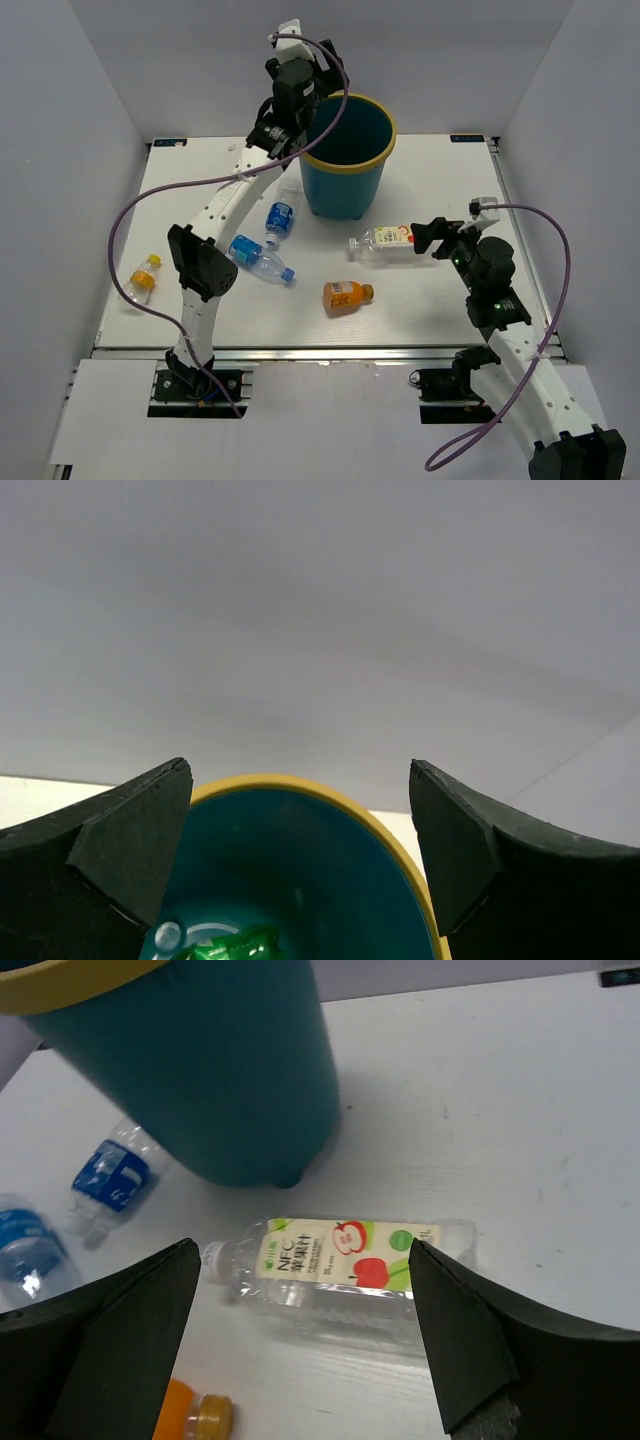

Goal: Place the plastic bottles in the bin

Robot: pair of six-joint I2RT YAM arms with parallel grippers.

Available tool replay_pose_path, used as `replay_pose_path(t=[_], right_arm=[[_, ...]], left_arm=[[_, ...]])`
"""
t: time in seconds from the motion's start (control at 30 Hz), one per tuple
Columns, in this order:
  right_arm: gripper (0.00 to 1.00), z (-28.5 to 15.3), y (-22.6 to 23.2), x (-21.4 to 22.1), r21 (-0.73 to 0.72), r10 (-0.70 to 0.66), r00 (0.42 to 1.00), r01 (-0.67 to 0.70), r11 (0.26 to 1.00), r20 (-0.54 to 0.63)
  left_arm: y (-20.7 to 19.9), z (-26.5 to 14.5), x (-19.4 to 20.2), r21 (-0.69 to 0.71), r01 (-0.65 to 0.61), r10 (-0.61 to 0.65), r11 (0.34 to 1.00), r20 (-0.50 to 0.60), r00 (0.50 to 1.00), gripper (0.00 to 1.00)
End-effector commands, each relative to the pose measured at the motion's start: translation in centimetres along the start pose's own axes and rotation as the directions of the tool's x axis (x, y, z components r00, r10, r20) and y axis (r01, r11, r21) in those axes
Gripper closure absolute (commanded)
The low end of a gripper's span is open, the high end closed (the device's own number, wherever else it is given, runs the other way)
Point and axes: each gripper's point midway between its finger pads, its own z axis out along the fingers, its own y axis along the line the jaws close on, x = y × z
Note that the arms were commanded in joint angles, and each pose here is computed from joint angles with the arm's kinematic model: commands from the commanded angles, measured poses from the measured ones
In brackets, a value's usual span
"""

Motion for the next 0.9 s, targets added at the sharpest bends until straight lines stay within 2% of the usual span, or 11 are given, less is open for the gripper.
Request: replay_pose_path(t=[0.0,0.17,0.2,0.23,0.3,0.33,0.53,0.6,0.7,0.8,0.87], right_arm=[[0.11,-0.3,3.5,-1.2,-0.205,-0.074,0.996,0.082,0.975,0.05],[0.11,-1.4,8.1,0.8,-0.479,-0.154,0.988,0.127,0.869,-0.017],[0.11,-1.3,8.7,1.2,-0.507,-0.17,0.985,0.13,0.852,-0.033],[0.11,-1.5,9.3,2.0,-0.544,-0.199,0.978,0.138,0.828,-0.054],[0.11,-1.7,11.2,3.1,-0.608,-0.255,0.964,0.158,0.778,-0.076],[0.11,-1.7,11.3,4.2,-0.611,-0.288,0.952,0.166,0.774,-0.106],[0.11,-1.5,15.1,9.7,-0.684,-0.587,0.803,0.371,0.628,-0.103],[0.11,-1.9,15.5,13.0,-0.736,-0.682,0.717,0.385,0.557,-0.141],[0.11,-1.8,16.1,15.9,-0.784,-0.771,0.617,0.397,0.477,-0.157],[0.11,-0.2,15.3,18.9,-0.776,-0.842,0.503,0.447,0.446,-0.194],[0.11,0.2,15.3,19.3,-0.771,-0.845,0.496,0.453,0.447,-0.199]], left_arm=[[-1.1,-4.2,-6.3,0.054,0.035,-0.037,0.998,0.022,0.999,0.02],[1.6,-9.0,-4.4,0.03,0.031,-0.029,0.999,-0.088,0.996,0.02],[2.2,-11.5,-6.8,0.034,0.056,-0.054,0.998,-0.058,0.997,0.02],[4.7,-12.4,-2.8,-0.033,0.032,-0.036,0.999,-0.127,0.991,0.02],[6.8,-16.4,-4.3,-0.057,0.076,-0.082,0.995,-0.095,0.992,0.02],[9.6,-17.9,0.6,-0.119,0.054,-0.074,0.991,-0.175,0.982,0.02],[20.9,-29.2,9.6,-0.415,0.125,-0.246,0.901,-0.252,0.936,0.02],[23.1,-32.0,12.0,-0.463,0.089,-0.254,0.882,-0.308,0.917,0.02],[25.8,-35.4,13.8,-0.521,0.054,-0.265,0.852,-0.34,0.903,0.02],[27.4,-37.0,12.8,-0.556,0.101,-0.286,0.825,-0.257,0.923,0.02],[27.3,-36.9,12.9,-0.542,0.108,-0.285,0.833,-0.254,0.925,0.02]])
